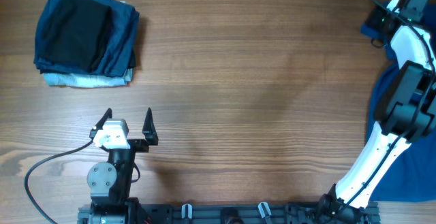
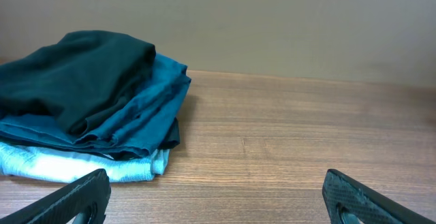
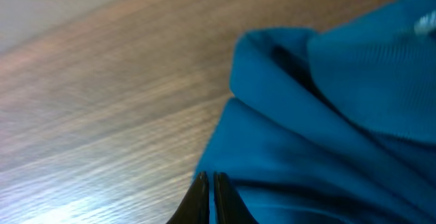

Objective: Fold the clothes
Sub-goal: 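Grasp the blue polo shirt with the right gripper and drag it leftward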

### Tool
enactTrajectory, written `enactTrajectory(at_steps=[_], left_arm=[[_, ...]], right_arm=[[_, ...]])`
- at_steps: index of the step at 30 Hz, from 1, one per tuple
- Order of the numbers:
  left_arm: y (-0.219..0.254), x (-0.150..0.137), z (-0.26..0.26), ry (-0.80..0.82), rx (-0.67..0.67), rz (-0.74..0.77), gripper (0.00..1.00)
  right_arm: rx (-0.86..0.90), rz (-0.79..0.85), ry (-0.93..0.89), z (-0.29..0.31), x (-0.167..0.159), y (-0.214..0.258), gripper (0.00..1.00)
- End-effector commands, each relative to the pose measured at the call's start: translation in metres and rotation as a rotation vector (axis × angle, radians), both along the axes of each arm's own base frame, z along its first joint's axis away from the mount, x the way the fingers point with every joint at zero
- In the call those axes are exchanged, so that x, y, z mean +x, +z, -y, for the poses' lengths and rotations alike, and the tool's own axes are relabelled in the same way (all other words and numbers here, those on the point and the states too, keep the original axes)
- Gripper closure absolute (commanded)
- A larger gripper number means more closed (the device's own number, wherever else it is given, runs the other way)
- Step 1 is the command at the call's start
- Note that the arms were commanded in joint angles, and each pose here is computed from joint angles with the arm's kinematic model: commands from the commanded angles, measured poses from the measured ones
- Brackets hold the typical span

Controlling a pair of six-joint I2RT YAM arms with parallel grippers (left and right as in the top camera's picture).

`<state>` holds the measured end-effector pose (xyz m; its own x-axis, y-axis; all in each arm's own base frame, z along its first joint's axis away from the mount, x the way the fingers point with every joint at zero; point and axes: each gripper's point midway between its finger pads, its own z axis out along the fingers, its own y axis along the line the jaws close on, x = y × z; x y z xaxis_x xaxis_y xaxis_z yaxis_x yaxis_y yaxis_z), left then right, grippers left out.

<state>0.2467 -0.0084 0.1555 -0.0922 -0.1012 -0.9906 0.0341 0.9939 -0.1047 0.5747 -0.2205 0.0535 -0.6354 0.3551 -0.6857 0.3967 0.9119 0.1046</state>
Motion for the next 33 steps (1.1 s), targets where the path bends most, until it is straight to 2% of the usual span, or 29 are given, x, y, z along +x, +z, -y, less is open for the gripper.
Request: enactTrajectory(at_steps=[1,3,6,11,13,16,18,20,21,23,25,28,33], left_arm=[[-0.002,0.000,0.003,-0.019,0.015,-0.001,0.00],[-0.002,0.000,0.003,-0.019,0.015,-0.001,0.00],[-0.002,0.000,0.003,-0.019,0.015,-0.001,0.00],[-0.002,0.000,0.003,-0.019,0.015,-0.001,0.00],[-0.002,0.000,0.003,-0.019,0.015,-0.001,0.00],[-0.002,0.000,0.003,-0.019,0.015,-0.001,0.00],[-0.002,0.000,0.003,-0.019,0.015,-0.001,0.00],[-0.002,0.000,0.003,-0.019,0.015,-0.001,0.00],[-0.002,0.000,0.003,-0.019,0.015,-0.001,0.00],[-0.002,0.000,0.003,-0.019,0.015,-0.001,0.00],[-0.002,0.000,0.003,-0.019,0.015,-0.001,0.00],[-0.002,0.000,0.003,-0.019,0.015,-0.001,0.00],[-0.002,0.000,0.003,-0.019,0.015,-0.001,0.00]], right_arm=[[-0.059,-0.069,-0.102,0.019,-0.007,-0.034,0.96],[-0.053,-0.100,-0.105,0.019,-0.010,-0.053,0.96],[0.062,-0.136,-0.050,-0.004,-0.013,-0.083,0.96],[0.245,-0.184,0.058,-0.087,-0.007,-0.100,0.96],[0.309,-0.243,0.107,-0.151,-0.008,-0.106,0.96],[0.351,-0.316,0.246,-0.287,-0.015,-0.109,0.96],[0.349,-0.329,0.380,-0.384,-0.031,-0.107,0.96],[0.346,-0.319,0.489,-0.453,-0.048,-0.103,0.95],[0.344,-0.313,0.536,-0.484,-0.059,-0.101,0.94],[0.304,-0.281,0.705,-0.574,-0.101,-0.095,0.91],[0.284,-0.262,0.823,-0.633,-0.141,-0.091,0.89],[0.283,-0.233,0.905,-0.668,-0.167,-0.083,0.86],[0.279,-0.199,0.882,-0.647,-0.148,-0.038,0.83]])
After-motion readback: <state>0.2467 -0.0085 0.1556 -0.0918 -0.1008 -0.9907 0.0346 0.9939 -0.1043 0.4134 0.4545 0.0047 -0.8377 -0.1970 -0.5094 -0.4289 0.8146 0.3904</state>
